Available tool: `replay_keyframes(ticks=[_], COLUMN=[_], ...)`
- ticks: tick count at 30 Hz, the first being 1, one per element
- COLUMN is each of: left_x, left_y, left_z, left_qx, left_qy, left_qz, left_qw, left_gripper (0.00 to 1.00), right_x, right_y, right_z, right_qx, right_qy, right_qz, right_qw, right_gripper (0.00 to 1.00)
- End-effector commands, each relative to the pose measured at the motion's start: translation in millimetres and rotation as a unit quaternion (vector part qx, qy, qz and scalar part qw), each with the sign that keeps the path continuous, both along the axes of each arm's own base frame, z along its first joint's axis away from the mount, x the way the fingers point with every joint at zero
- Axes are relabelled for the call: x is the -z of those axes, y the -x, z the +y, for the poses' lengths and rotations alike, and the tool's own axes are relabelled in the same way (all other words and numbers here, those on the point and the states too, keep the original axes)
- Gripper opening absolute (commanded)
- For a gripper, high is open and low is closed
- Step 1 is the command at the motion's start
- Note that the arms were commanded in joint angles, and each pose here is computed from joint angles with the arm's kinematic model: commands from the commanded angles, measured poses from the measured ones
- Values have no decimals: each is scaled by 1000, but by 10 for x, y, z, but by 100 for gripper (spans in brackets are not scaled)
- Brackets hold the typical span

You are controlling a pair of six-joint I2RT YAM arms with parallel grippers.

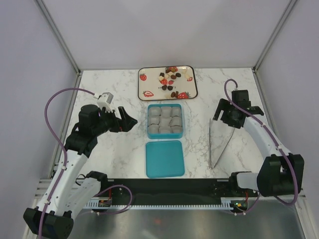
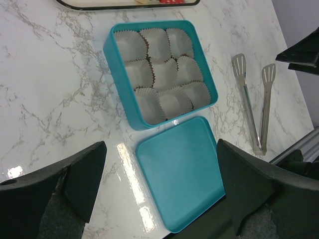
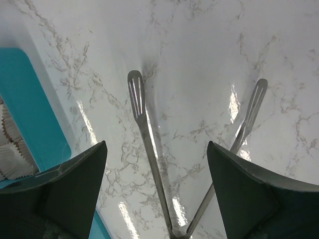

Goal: Pack the chocolate

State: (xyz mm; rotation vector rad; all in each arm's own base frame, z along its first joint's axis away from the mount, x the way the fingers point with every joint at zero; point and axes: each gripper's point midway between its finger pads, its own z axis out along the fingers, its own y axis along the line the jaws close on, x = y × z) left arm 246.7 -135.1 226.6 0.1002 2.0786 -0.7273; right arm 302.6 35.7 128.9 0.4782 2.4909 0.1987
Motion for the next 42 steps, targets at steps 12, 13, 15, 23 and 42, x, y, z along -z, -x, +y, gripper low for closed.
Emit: replay_keyframes(ticks=[12, 13, 15, 23, 42], left_x=[-7, -9, 1, 21, 62], left_y=[-15, -20, -16, -28, -39], left_z=[-28, -27, -26, -36, -31], left_qx=[8, 7, 7, 9, 7], left_qy=[2, 2, 1, 1, -2], left_qz=[-5, -5, -5, 1, 8], left_qw=[1000, 1000, 1000, 1000, 1000], left_gripper=[100, 100, 100, 100, 100], right_x=[825, 890, 938, 854, 1056], right_y=[-283, -270, -268, -604, -1637], right_z=[371, 346, 318, 278, 368], right_qx=[-61, -59, -61, -81, -124], right_qy=[24, 32, 43, 87, 138], right_qz=[36, 45, 50, 25, 9], right_qw=[997, 997, 996, 993, 983], right_gripper=[61, 58, 55, 22, 0])
